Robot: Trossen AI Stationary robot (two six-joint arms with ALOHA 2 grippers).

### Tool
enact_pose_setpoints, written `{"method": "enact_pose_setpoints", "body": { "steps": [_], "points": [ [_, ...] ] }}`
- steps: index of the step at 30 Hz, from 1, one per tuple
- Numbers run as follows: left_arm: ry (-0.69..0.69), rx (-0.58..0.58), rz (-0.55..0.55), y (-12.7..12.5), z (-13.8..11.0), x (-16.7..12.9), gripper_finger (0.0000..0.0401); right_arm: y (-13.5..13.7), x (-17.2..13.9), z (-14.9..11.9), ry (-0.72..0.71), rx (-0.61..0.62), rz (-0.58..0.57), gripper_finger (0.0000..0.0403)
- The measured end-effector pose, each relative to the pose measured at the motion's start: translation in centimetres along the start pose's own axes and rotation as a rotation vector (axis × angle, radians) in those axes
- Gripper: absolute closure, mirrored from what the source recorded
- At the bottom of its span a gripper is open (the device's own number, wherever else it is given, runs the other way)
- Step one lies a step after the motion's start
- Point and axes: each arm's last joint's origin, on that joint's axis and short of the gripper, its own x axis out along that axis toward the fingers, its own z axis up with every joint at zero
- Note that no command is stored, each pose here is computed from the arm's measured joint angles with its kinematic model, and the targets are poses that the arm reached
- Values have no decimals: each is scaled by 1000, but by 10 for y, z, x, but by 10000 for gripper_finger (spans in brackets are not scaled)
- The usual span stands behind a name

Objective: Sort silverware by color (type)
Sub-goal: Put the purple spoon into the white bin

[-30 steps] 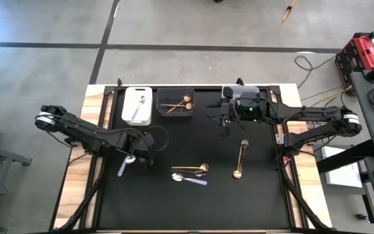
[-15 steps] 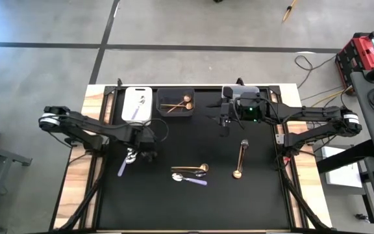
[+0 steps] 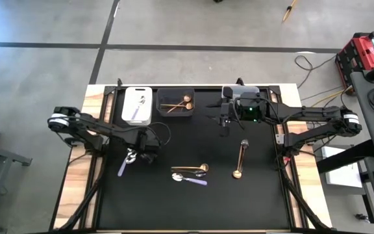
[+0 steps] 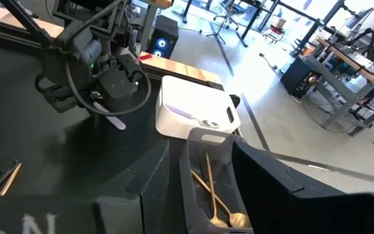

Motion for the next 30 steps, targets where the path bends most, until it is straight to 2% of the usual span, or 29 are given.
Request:
{"method": "enact_pose_setpoints", "body": {
  "steps": [12, 16, 27, 30],
  "points": [
    [1, 12, 5, -3, 1, 5, 244, 0, 0, 0, 1, -1, 0, 243],
    [-2, 27, -3, -4, 2, 5, 268, 0, 0, 0, 1, -1, 0, 243],
    [-11, 24, -23, -6, 3, 5, 363, 0, 0, 0, 1, -1, 1, 243],
    [-15, 26, -22, -6, 3, 4, 374, 0, 0, 0, 1, -1, 1, 243]
  ]
}}
